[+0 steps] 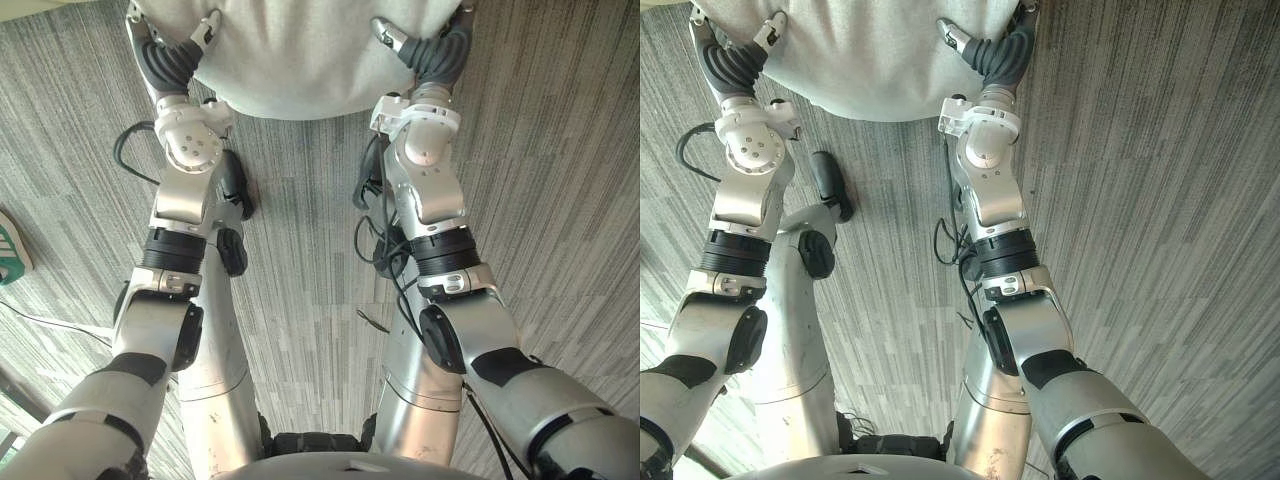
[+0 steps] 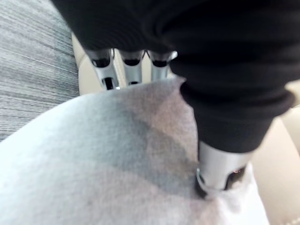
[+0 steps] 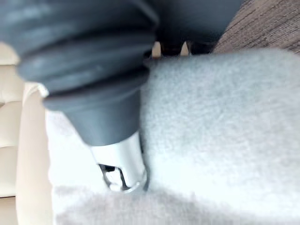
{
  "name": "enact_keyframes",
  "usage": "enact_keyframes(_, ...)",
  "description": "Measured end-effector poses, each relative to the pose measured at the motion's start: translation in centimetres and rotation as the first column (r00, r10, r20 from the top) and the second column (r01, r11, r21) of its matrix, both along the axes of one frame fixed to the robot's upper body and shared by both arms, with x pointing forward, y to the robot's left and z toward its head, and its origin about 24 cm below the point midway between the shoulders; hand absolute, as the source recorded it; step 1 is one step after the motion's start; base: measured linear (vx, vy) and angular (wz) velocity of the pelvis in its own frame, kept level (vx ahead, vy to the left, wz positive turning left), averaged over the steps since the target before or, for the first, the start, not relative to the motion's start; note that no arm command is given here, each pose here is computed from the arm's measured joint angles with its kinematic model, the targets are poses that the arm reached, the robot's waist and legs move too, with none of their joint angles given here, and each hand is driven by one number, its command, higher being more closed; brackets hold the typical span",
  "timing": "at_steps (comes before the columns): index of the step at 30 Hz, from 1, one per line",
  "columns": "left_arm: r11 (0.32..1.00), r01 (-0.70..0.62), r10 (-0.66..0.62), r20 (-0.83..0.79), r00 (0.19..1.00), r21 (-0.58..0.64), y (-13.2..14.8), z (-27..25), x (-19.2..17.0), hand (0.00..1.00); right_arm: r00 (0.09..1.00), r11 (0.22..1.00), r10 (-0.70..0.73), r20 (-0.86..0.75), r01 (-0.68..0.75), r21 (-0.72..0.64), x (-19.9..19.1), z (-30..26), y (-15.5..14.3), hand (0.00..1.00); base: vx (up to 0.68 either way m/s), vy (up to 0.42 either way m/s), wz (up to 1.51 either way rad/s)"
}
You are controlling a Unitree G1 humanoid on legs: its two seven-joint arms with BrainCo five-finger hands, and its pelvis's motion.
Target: Pick up cushions and gather them together orderly.
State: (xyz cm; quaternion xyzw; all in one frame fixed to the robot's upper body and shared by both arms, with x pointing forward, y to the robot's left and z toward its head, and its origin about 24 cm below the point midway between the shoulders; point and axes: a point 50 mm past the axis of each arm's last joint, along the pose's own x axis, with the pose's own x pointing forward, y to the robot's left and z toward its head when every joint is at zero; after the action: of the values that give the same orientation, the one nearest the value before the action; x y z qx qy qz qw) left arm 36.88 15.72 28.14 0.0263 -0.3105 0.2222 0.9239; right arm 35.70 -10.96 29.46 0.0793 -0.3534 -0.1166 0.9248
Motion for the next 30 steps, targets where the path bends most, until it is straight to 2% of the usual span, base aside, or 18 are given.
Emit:
enact_keyframes(8, 0.998, 0.046, -0.047, 0.034, 0.998, 0.033, -0.7, 1.0, -0.4, 1.00, 0.999, 0.999, 0.044, -0.012, -0.044, 0.017, 0.0, -0.5, 0.1, 1.00, -0.01, -0.038, -0.01)
enact_keyframes(20, 0.995, 0.097, -0.095, 0.098, 0.991, -0.015, -1.1, 1.4, -1.7, 1.00, 0.996, 0.995, 0.087, 0.017, -0.087, 0.053, -0.7, -0.5, 0.4, 1.00, -0.01, -0.038, 0.00)
enact_keyframes(30, 0.992, 0.125, -0.123, 0.099, 0.988, -0.020, -0.5, -2.6, -4.8, 1.00, 0.988, 0.985, 0.155, 0.005, -0.155, 0.081, -2.9, -4.1, 0.9, 1.00, -0.03, -0.057, 0.01)
